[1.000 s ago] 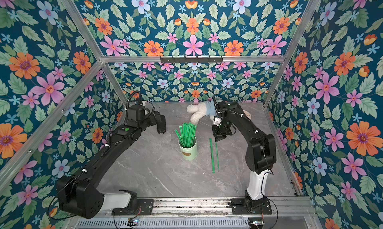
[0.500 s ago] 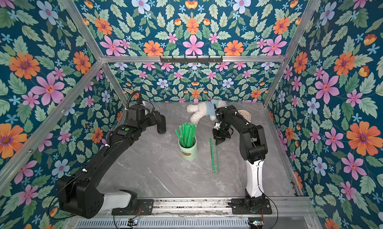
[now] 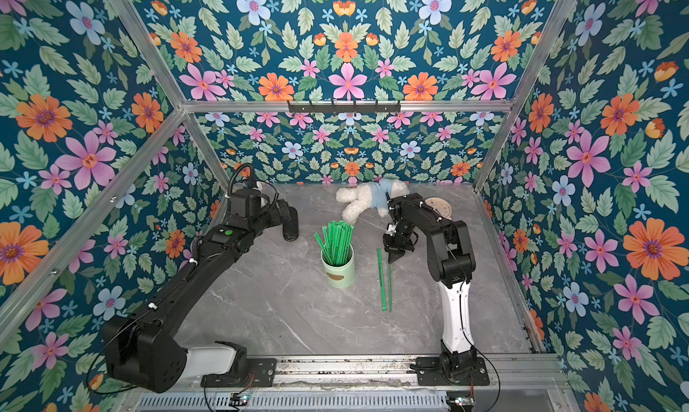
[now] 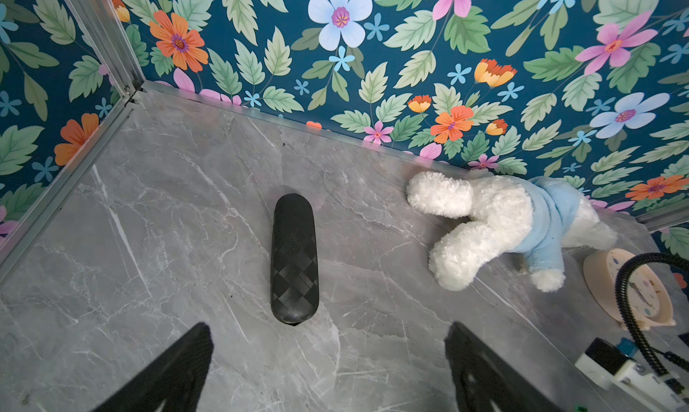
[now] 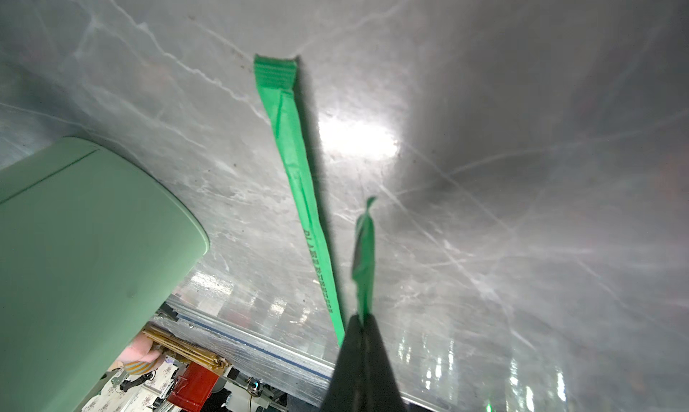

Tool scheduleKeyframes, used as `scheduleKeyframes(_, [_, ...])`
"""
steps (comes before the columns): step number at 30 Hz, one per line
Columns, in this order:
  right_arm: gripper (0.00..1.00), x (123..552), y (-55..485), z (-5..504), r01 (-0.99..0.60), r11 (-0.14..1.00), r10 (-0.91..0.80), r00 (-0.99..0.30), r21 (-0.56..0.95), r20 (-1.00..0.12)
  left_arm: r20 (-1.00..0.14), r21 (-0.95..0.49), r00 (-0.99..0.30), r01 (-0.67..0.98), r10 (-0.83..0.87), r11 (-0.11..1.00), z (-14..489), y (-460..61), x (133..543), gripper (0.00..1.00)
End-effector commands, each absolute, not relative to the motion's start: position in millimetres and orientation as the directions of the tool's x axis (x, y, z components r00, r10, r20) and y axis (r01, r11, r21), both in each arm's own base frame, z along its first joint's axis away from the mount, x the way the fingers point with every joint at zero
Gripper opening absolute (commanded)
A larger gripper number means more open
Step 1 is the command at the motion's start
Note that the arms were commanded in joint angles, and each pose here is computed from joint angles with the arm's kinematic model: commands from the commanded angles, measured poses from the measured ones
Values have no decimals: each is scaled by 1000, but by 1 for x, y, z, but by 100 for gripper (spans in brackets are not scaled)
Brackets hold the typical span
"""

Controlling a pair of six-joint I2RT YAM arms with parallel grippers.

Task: Take the straws out of the storage container
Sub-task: Place the straw at the center of the board.

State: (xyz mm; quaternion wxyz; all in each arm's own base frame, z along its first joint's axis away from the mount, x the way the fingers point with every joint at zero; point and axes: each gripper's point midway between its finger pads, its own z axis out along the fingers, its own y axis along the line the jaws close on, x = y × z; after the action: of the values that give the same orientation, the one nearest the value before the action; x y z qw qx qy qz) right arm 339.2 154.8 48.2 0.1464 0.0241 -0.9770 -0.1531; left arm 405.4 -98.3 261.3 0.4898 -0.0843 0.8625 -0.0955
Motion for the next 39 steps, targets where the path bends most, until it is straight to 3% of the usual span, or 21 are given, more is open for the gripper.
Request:
scheduleKeyframes(1, [0,340,157,49,2,947,-94,-955,322,281,-827,-248,-509,-54,-240,967,262,-98,406,100])
scheduleKeyframes(15, [0,344,157,48,11,947,-84,-956,321,281,-829,-248,-505,-54,-240,967,263,-98,406,99])
scheduleKeyframes(34, [12,343,157,49,21,948,-71,-959,317,275,-832,-249,-499,-54,-242,967,266,-97,405,99])
scheduleKeyframes(39, [12,347,155,61,17,949,-55,-974,315,219,-832,-248,-499,-55,-242,967,266,-97,405,100])
